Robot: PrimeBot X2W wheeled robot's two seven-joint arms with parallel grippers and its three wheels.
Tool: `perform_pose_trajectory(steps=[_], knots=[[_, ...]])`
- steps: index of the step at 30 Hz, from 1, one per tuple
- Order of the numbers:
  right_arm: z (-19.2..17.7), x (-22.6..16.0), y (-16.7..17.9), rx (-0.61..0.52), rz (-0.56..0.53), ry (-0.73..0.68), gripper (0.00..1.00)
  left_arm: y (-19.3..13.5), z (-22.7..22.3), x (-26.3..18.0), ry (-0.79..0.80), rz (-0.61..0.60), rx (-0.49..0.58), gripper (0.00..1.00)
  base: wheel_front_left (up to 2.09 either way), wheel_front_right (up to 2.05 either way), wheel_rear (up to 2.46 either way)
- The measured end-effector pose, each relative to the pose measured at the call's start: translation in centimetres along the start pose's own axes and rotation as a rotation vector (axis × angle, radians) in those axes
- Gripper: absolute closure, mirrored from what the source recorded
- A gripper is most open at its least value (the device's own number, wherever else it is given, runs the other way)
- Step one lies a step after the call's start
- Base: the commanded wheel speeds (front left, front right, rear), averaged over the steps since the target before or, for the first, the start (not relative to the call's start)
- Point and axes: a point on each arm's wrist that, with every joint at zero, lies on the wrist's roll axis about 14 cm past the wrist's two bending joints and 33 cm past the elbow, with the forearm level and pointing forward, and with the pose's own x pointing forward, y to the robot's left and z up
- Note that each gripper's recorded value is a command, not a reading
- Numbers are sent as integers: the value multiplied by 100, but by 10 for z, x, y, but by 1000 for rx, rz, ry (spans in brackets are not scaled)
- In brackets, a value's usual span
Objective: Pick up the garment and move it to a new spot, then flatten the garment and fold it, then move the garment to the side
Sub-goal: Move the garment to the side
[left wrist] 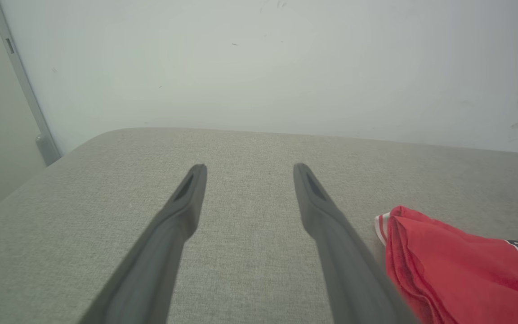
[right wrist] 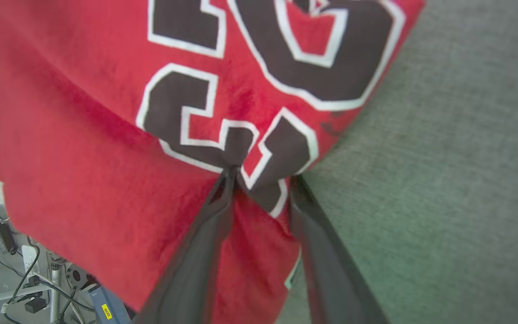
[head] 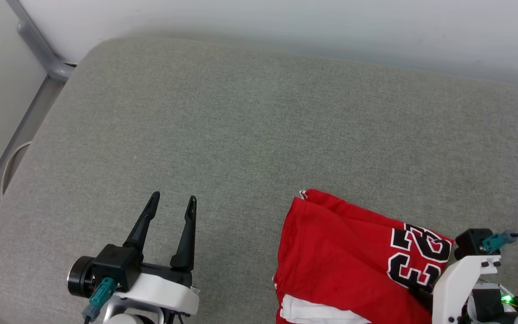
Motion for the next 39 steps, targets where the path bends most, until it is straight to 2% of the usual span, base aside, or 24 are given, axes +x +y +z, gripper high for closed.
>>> perform_pose_trajectory(steps=[5,8,12,17,22,31,39], knots=[[13,-3,1,-44,-4,-75,100,-3,2,2,-8,-12,0,0,0,0,0],[26,-13,-6,-164,-46,-133,100,-10,1,4,-7,-34,3,0,0,0,0],[44,-36,-35,-336,-158,-200,100,-28,-2,9,-4,-88,-5,0,0,0,0],[57,-67,-71,-445,-278,-228,100,-64,-6,17,3,-197,-34,0,0,0,0],[60,-102,-126,-537,-444,-185,100,-111,-9,27,5,-335,-65,0,0,0,0],[60,-155,-231,-582,-709,-93,100,-186,-24,54,4,-558,-81,0,0,0,0],[51,-188,-313,-515,-897,-53,100,-232,-47,80,-9,-716,-83,0,0,0,0]])
